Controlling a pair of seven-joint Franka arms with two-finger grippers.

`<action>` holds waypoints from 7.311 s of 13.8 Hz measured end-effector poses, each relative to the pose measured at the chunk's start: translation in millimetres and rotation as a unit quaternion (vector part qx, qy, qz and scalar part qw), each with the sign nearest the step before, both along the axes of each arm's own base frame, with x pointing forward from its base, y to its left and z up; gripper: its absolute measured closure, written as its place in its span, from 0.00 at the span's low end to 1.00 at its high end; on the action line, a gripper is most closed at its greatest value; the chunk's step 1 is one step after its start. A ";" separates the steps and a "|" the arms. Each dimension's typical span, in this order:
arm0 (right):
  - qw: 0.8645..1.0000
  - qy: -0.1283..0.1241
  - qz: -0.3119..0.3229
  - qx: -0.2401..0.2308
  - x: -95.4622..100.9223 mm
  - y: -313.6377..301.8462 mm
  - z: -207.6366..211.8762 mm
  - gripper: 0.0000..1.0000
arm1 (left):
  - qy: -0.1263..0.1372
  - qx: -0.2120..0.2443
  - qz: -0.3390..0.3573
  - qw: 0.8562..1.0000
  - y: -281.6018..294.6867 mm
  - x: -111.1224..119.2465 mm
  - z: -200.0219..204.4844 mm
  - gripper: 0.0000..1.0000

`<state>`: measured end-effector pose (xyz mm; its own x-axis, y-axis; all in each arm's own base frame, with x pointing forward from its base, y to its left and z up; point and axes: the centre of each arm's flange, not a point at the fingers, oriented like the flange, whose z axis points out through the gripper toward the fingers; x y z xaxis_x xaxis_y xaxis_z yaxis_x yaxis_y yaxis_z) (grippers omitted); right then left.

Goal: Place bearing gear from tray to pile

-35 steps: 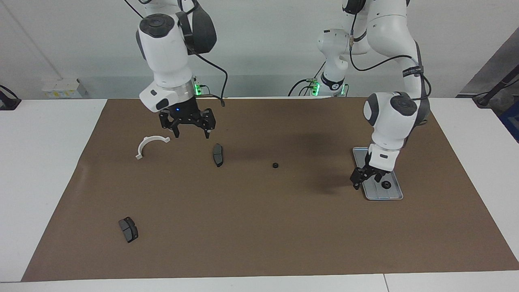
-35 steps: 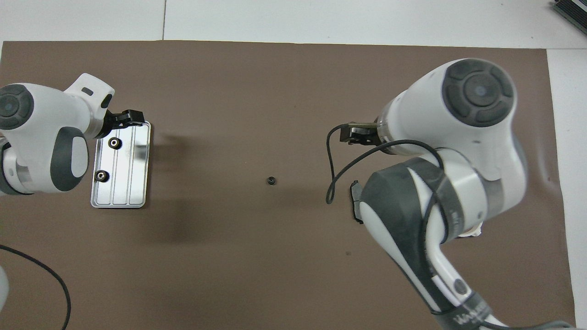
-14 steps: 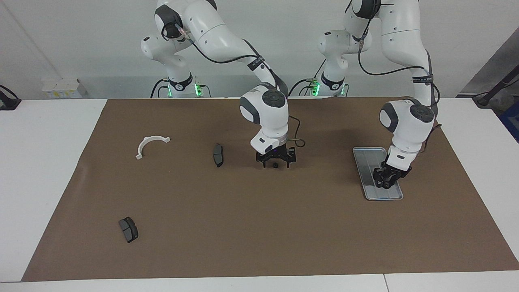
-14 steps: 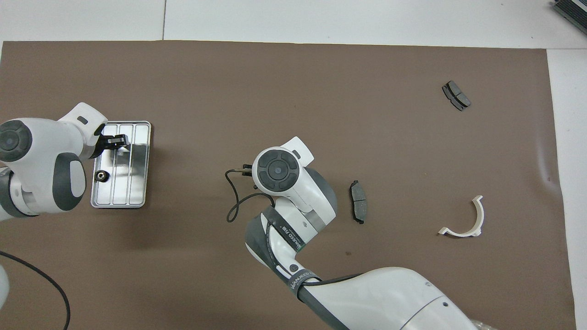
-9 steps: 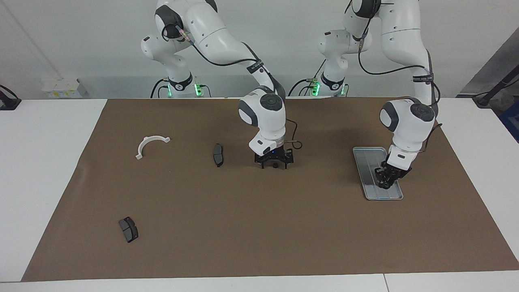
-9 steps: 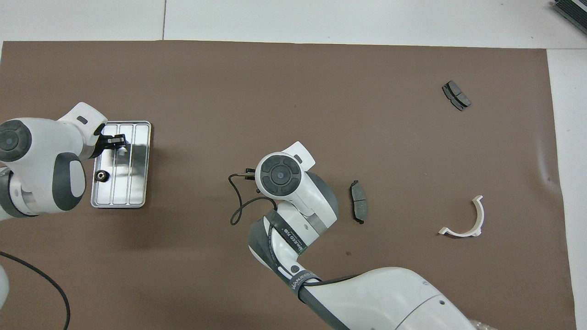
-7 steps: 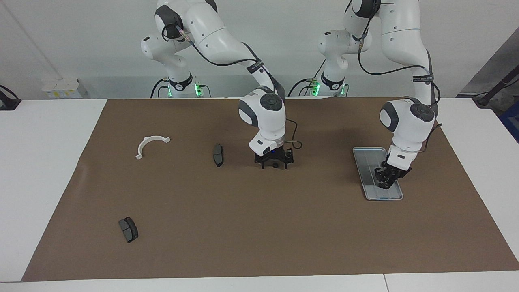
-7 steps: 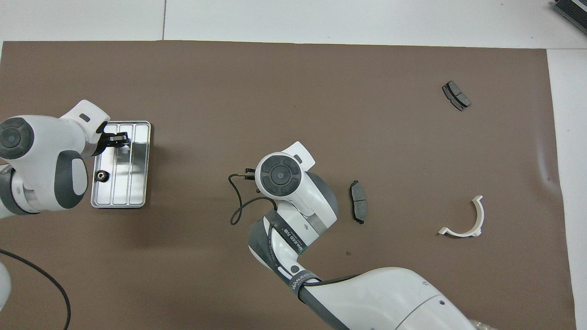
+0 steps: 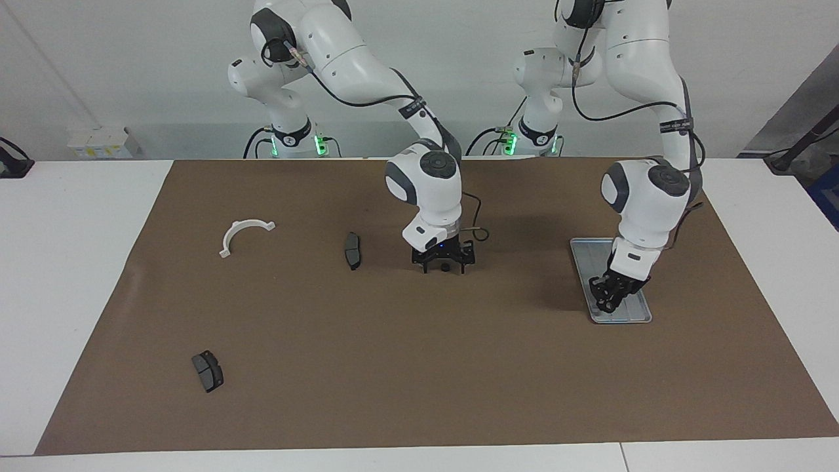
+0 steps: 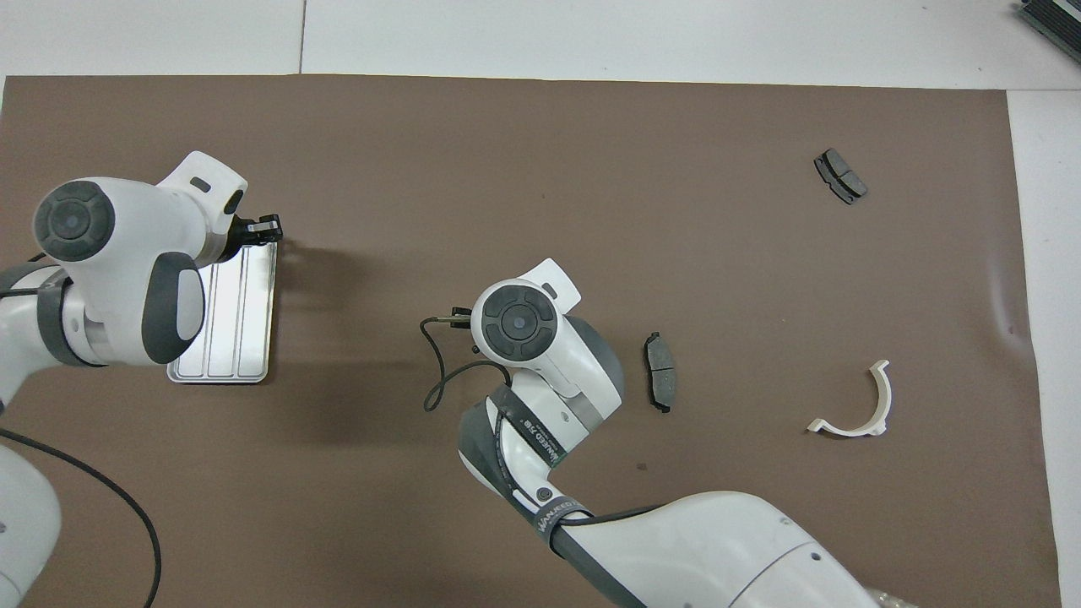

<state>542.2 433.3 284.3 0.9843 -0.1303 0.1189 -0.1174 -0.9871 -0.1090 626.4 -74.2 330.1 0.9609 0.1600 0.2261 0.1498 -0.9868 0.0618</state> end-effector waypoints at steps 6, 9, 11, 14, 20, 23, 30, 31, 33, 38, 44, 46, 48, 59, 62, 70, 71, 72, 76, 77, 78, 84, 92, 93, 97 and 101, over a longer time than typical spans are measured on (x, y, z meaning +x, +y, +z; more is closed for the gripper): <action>1.000 -0.004 -0.002 0.002 2.3 -2.2 5.5 0.70 | 0.011 -0.033 0.039 0.999 -128.0 -29.0 -4.7 0.64; 1.000 -0.004 0.000 0.002 0.6 -0.2 5.2 0.99 | 0.011 -0.039 0.044 0.998 -152.0 -37.2 -4.2 0.64; 1.000 -0.003 0.001 0.002 -0.4 1.0 5.2 0.98 | 0.010 -0.038 0.048 0.998 -147.9 -35.5 -4.0 0.64; 1.000 -0.004 0.001 0.003 -0.2 1.8 6.3 0.69 | 0.008 -0.038 0.050 0.998 -144.6 -34.0 -3.8 0.64; 1.000 0.018 0.011 -0.016 -11.4 7.1 0.6 0.25 | 0.001 -0.041 0.054 0.998 -140.7 -31.9 -3.2 0.64; 0.999 0.023 0.019 -0.029 -17.1 9.4 4.0 0.49 | 0.001 -0.041 0.054 0.998 -139.8 -31.6 -3.2 0.64; 0.999 0.023 0.029 -0.036 -4.2 -14.0 32.3 0.76 | -0.001 -0.042 0.055 0.998 -139.2 -31.0 -2.8 0.64; 0.999 0.018 0.032 -0.036 6.6 -35.9 49.4 0.76 | -0.004 -0.043 0.054 0.998 -140.7 -30.9 -2.0 0.64; 0.998 0.014 0.037 -0.040 28.6 -95.6 74.5 0.76 | -0.010 -0.048 0.045 0.998 -153.7 -34.5 -0.5 0.64; 0.998 0.017 0.029 -0.050 68.2 -211.0 80.7 0.76 | -0.004 -0.068 0.025 0.997 -251.1 -81.0 -0.3 0.64; 0.996 0.042 0.045 -0.064 94.2 -378.5 58.2 0.76 | 0.007 -0.068 -0.004 0.998 -294.7 -119.0 -19.0 0.51; 0.996 0.054 0.032 -0.064 90.1 -401.6 48.0 0.76 | 0.005 -0.070 -0.006 0.998 -297.0 -120.2 -18.9 0.26; 0.996 0.059 0.017 -0.063 87.8 -420.7 42.2 0.76 | 0.003 -0.072 0.001 0.997 -296.1 -118.6 -17.8 0.02; 0.999 0.014 0.005 -0.048 93.0 -334.8 61.9 0.00 | -0.004 -0.105 0.151 0.983 -92.8 -3.9 9.2 0.00; 0.999 0.004 0.001 -0.038 80.3 -251.3 72.5 0.00 | 0.053 -0.114 0.104 0.987 -49.6 12.4 29.8 0.00; 1.000 0.012 -0.019 -0.021 47.9 -71.0 67.4 0.00 | 0.087 -0.169 0.079 0.979 62.3 20.2 38.5 0.00; 1.000 0.014 -0.016 -0.023 46.5 -61.0 61.1 0.00 | 0.092 -0.169 0.066 0.979 75.7 18.1 37.2 0.00; 0.999 0.019 -0.012 -0.025 43.7 -52.0 52.9 0.00 | 0.096 -0.168 0.052 0.980 90.3 15.4 36.1 0.00; 0.999 0.020 -0.002 -0.032 31.8 -18.9 35.9 0.00 | 0.095 -0.164 0.006 0.982 140.6 1.2 29.2 0.00; 0.999 0.019 0.002 -0.032 29.1 -14.2 36.7 0.00 | 0.095 -0.164 0.002 0.982 145.5 -1.4 27.7 0.00; 0.999 0.018 0.005 -0.033 27.6 -11.7 36.8 0.00 | 0.096 -0.163 -0.003 0.982 146.8 -4.0 25.3 0.00; 0.999 0.010 0.012 -0.033 28.7 -5.1 15.6 0.03 | 0.106 -0.160 -0.030 0.981 146.9 -21.5 10.4 0.00; 0.998 0.012 0.038 -0.054 15.4 15.8 5.4 0.60 | 0.114 -0.156 -0.046 0.980 164.7 -46.2 -6.9 0.06; 0.998 0.011 0.038 -0.053 16.8 16.0 7.4 0.67 | 0.117 -0.147 -0.055 0.981 164.3 -48.7 -9.6 0.09; 0.999 -0.007 0.016 -0.045 41.2 -3.3 29.3 0.67 | 0.125 -0.105 -0.082 0.983 164.0 -52.3 -12.0 0.10; 0.999 -0.011 -0.020 -0.046 74.2 -80.5 64.5 0.67 | 0.127 -0.068 -0.093 0.985 151.5 -53.7 -19.7 0.14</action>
<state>616.5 352.8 348.7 0.9753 -0.1579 0.1541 -0.1565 -0.9874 -0.0215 572.7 77.3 310.4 0.9993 -0.0122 -0.0366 -0.0054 -0.9837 0.1799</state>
